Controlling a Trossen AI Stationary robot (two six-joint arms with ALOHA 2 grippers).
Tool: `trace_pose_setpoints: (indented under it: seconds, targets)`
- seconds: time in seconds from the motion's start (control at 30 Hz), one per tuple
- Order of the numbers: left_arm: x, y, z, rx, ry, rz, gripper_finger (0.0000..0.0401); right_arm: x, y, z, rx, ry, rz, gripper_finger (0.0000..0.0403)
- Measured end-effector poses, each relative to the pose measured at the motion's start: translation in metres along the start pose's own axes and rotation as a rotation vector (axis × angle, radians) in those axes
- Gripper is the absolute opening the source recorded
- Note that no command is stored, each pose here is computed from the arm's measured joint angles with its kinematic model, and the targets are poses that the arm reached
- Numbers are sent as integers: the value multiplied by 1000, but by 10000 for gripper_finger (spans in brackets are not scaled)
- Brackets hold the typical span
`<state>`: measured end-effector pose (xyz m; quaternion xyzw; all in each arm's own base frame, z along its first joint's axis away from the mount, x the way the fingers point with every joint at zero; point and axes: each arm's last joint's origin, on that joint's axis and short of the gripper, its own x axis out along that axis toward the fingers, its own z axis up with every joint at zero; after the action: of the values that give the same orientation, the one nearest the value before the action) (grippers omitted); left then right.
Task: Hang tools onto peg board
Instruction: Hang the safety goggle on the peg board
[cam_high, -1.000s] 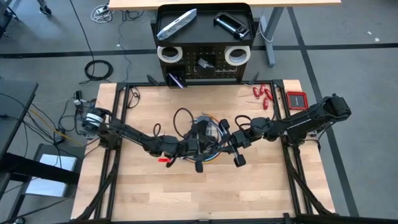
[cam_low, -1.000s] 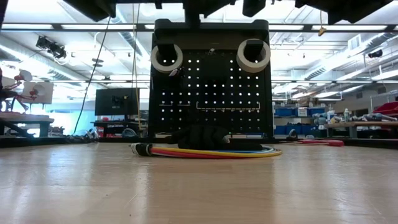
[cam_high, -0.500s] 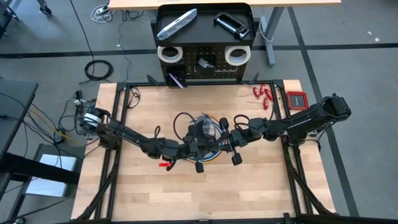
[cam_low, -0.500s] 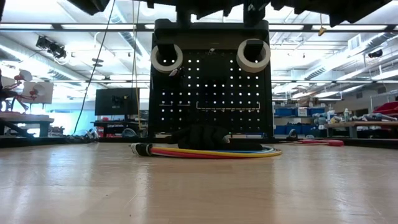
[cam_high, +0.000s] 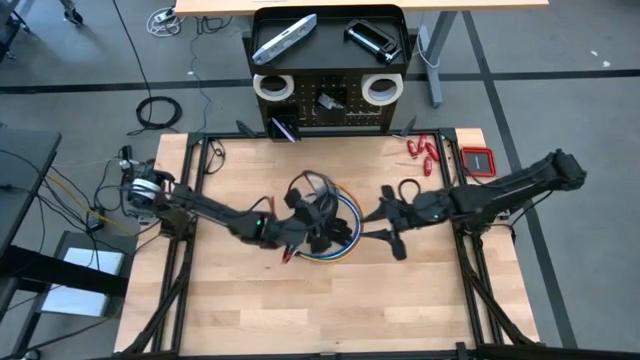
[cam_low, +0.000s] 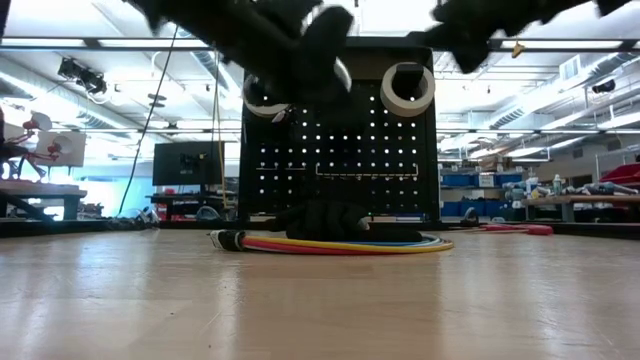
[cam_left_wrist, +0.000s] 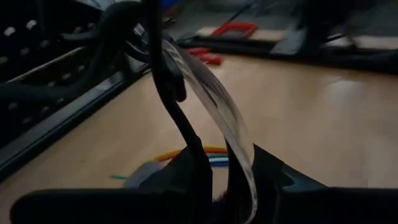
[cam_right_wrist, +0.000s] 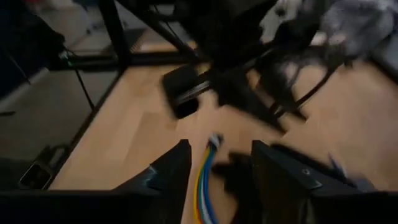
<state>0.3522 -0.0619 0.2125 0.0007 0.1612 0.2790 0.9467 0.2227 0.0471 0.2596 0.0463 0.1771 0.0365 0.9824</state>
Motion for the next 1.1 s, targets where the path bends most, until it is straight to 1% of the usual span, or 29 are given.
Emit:
trace_pose_setpoints:
  seconds: [0.13, 0.2, 0.3, 0.37, 0.4, 0.5, 0.53, 0.6, 0.7, 0.8, 0.93, 0.97, 1.0, 1.07, 1.1]
  targets:
    - [24, 9, 5, 22, 17, 52, 95, -16, 8, -5, 31, 50, -72, 186]
    - [40, 10, 6, 36, 32, 39, 95, -17, 13, -8, 30, 56, -89, 186]
    - [65, 9, -2, 63, 96, 32, 95, -16, 20, -11, 27, 56, -126, 184]
    - [79, 6, -10, 103, 149, 71, 95, -13, 22, -15, 7, 65, -202, 183]
    - [84, 5, -13, 120, 162, 100, 95, -10, 22, -17, 1, 62, -259, 184]
    - [93, 2, -12, 161, 133, 201, 95, 1, 19, -25, 17, 38, -439, 186]
    - [95, 1, -10, 171, 110, 222, 95, 7, 17, -31, 11, 42, -490, 187]
    - [96, 1, -8, 191, 85, 243, 95, 19, 13, -42, 8, 39, -550, 193]
    - [94, 0, -7, 219, 69, 275, 95, 35, 4, -50, 35, 11, -592, 210]
    - [89, -6, -6, 255, 57, 292, 95, 46, -3, -47, 50, -62, -607, 237]
    - [81, -17, -4, 267, 28, 276, 95, 59, -12, -36, 6, -172, -601, 285]
    - [79, -19, -4, 274, 16, 286, 95, 62, -15, -36, 0, -186, -603, 297]
    - [76, -20, -4, 286, 11, 317, 95, 63, -17, -35, -9, -189, -597, 308]
    - [67, -19, -7, 319, 17, 381, 95, 65, -22, -34, 12, -209, -603, 325]
    - [64, -18, -5, 306, 7, 381, 96, 66, -23, -33, 28, -227, -589, 332]
